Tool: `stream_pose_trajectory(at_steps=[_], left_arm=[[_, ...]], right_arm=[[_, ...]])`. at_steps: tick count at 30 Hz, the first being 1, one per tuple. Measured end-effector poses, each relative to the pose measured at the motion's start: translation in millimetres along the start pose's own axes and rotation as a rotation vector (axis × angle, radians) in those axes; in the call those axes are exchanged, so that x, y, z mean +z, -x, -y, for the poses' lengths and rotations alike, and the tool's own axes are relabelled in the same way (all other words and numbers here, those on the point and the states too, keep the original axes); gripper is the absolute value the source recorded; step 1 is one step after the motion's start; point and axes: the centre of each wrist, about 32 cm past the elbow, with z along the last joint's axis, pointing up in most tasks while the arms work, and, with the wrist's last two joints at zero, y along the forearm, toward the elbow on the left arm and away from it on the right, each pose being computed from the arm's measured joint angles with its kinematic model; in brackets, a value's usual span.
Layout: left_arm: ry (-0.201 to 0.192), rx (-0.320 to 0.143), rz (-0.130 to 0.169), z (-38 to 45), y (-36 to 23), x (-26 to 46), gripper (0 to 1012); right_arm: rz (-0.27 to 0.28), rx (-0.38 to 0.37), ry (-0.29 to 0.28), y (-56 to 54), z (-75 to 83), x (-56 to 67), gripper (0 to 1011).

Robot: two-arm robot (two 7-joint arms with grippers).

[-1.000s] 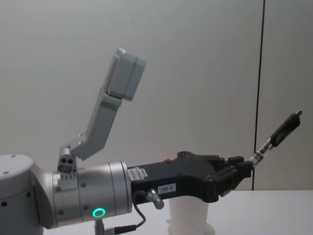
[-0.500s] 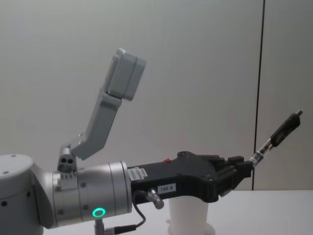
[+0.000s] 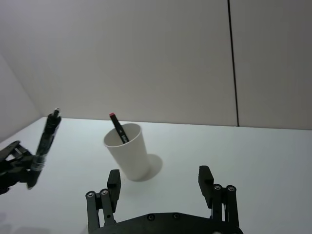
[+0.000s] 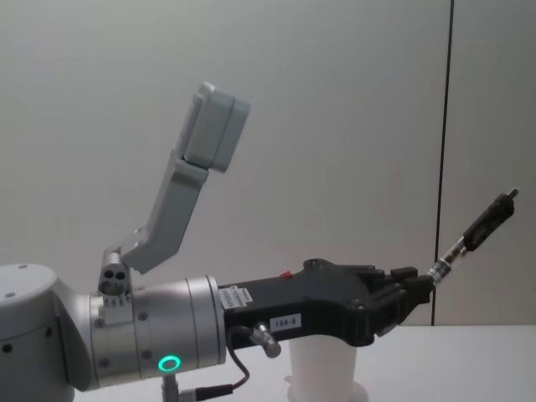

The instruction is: Place the pen into the pen holder.

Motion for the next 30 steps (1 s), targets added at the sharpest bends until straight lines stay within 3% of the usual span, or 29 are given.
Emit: stream_pose_trajectory(at_steps=[19,30], left_arm=[[0.0,0.0,0.0,0.0,0.0,0.0,124],[0.0,0.0,0.0,0.0,0.0,0.0,124]], right_arm=[[-0.169,0.134,-0.014,8.1,16.9,-3.3,1001],[-0.243,0.17,-0.036,22.7,15.8,-2.9,1001]])
